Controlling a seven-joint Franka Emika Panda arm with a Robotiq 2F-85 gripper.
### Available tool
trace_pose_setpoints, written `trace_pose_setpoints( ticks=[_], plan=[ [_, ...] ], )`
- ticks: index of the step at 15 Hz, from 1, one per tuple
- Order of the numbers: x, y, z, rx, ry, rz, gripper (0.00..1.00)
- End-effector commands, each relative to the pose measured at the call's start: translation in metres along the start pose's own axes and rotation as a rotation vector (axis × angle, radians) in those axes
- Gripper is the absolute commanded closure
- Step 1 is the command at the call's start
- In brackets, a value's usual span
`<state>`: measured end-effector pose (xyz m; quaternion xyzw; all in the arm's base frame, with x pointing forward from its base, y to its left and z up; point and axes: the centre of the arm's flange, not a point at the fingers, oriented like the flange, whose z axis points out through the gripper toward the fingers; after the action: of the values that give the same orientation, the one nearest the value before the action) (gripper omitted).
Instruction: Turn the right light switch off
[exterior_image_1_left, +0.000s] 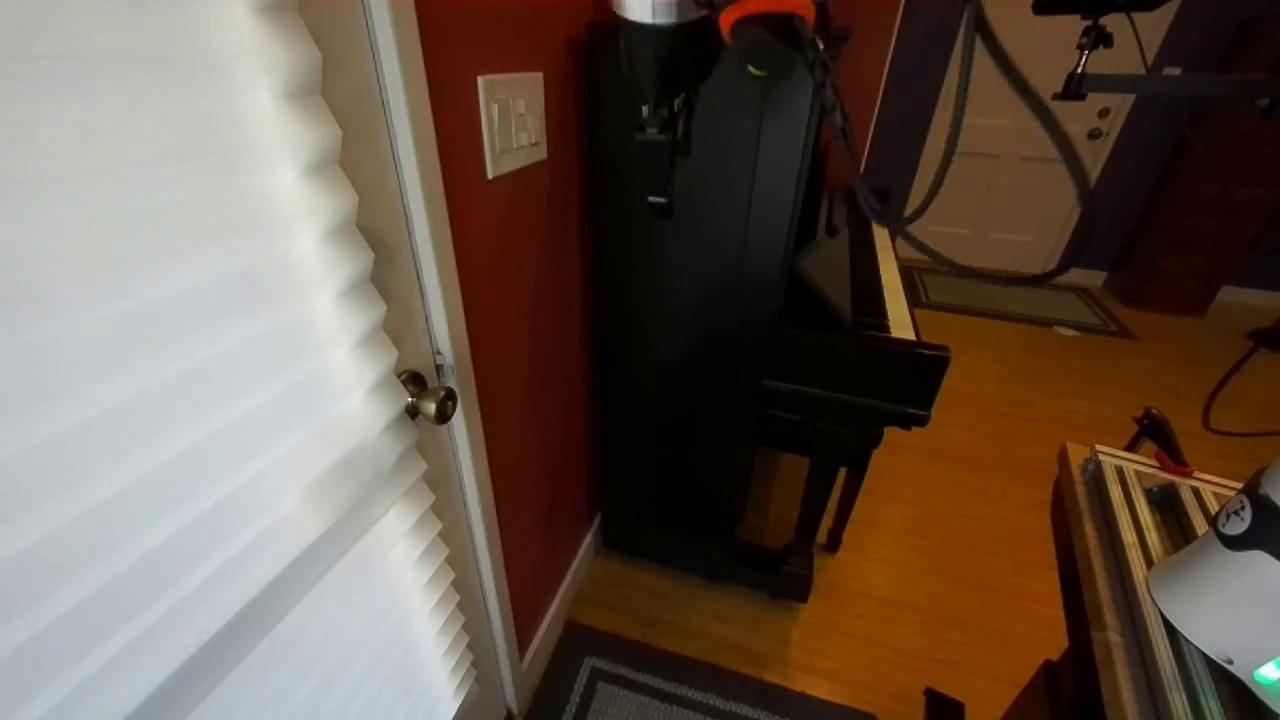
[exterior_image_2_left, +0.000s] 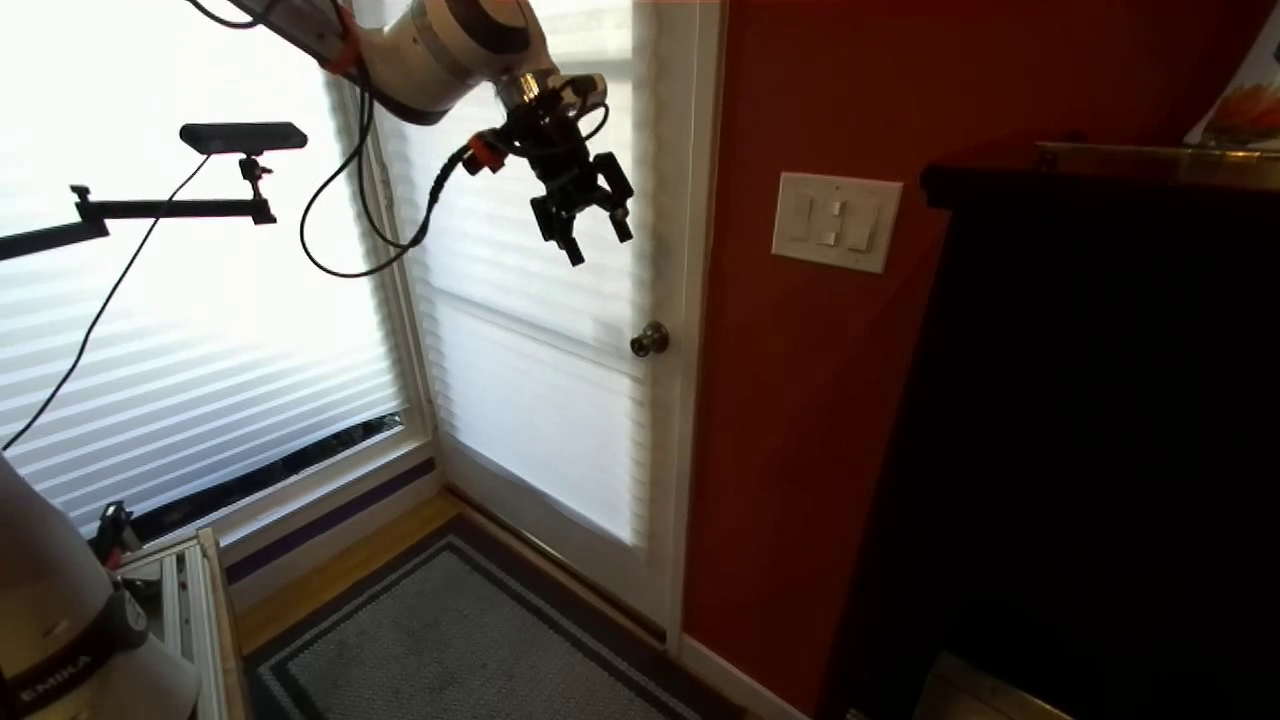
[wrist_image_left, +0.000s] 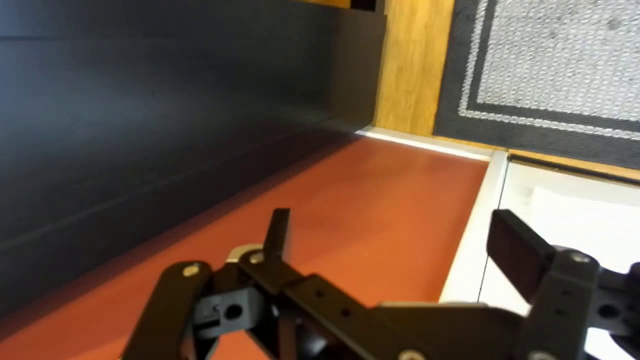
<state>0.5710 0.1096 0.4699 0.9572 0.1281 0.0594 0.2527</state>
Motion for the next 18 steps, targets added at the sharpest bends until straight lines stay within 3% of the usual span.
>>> trace_pose_setpoints(
  ticks=[1, 5, 6, 9, 13, 14, 18],
  plan=[
    [0.037, 0.024, 0.027, -0.124, 0.092, -0.129, 0.0],
    [0.062, 0.077, 0.054, -0.275, 0.177, -0.262, 0.0],
    [0.04, 0.051, 0.044, -0.213, 0.131, -0.205, 0.0],
    [0.048, 0.076, 0.056, -0.253, 0.146, -0.242, 0.0],
    [0.05, 0.071, 0.054, -0.255, 0.152, -0.251, 0.0],
    [0.054, 0.077, 0.059, -0.351, 0.232, -0.216, 0.0],
    [0.054, 0.105, 0.077, -0.51, 0.36, -0.179, 0.0]
  ],
)
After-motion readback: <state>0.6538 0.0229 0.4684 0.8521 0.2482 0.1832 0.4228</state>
